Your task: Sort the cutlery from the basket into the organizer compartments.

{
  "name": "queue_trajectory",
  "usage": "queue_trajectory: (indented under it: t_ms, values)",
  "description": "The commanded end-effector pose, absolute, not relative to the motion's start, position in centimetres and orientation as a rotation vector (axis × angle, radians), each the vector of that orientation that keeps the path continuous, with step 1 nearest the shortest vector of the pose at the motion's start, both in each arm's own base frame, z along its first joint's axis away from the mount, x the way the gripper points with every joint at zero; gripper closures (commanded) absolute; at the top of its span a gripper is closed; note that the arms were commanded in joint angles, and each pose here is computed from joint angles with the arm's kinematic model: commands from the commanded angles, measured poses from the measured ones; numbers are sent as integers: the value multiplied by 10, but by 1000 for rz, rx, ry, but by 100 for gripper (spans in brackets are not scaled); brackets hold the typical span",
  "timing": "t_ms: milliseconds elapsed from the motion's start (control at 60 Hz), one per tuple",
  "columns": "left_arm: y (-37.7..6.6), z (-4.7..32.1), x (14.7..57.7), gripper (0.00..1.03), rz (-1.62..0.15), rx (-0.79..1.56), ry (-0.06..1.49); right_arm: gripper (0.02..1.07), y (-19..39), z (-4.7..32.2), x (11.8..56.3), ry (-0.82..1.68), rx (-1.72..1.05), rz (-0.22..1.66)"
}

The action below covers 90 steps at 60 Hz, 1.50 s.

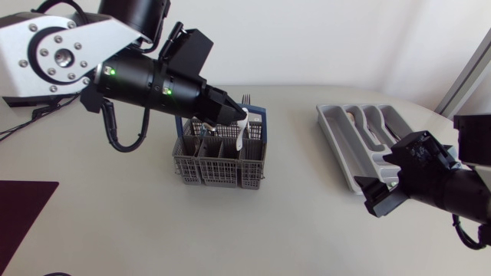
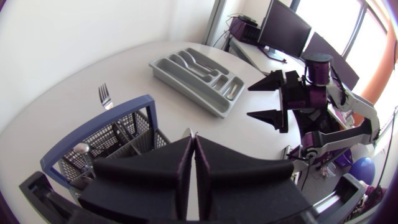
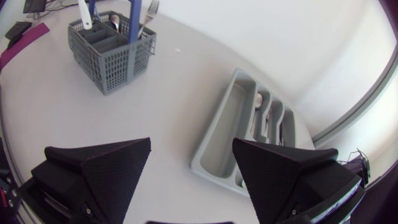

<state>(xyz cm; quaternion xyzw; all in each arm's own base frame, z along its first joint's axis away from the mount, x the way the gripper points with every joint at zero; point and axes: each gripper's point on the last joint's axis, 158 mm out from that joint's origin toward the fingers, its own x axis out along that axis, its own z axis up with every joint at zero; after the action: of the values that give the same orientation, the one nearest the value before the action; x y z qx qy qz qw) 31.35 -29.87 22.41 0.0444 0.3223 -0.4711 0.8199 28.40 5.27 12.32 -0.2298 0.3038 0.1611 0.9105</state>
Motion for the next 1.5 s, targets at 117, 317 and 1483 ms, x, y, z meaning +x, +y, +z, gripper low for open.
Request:
queue_trajectory:
  t_ms: [117, 317, 1483]
  values:
    - [-315, 235, 290, 100, -1122, 62, 694, 13, 98, 160, 278, 536, -390, 498]
    - [-337, 222, 270, 100, -1226, 87, 740, 13, 135, 171, 270, 480, -376, 639]
    - [-367, 219, 225, 100, -1582, 16, 866, 66, 231, 164, 223, 418, -331, 1071]
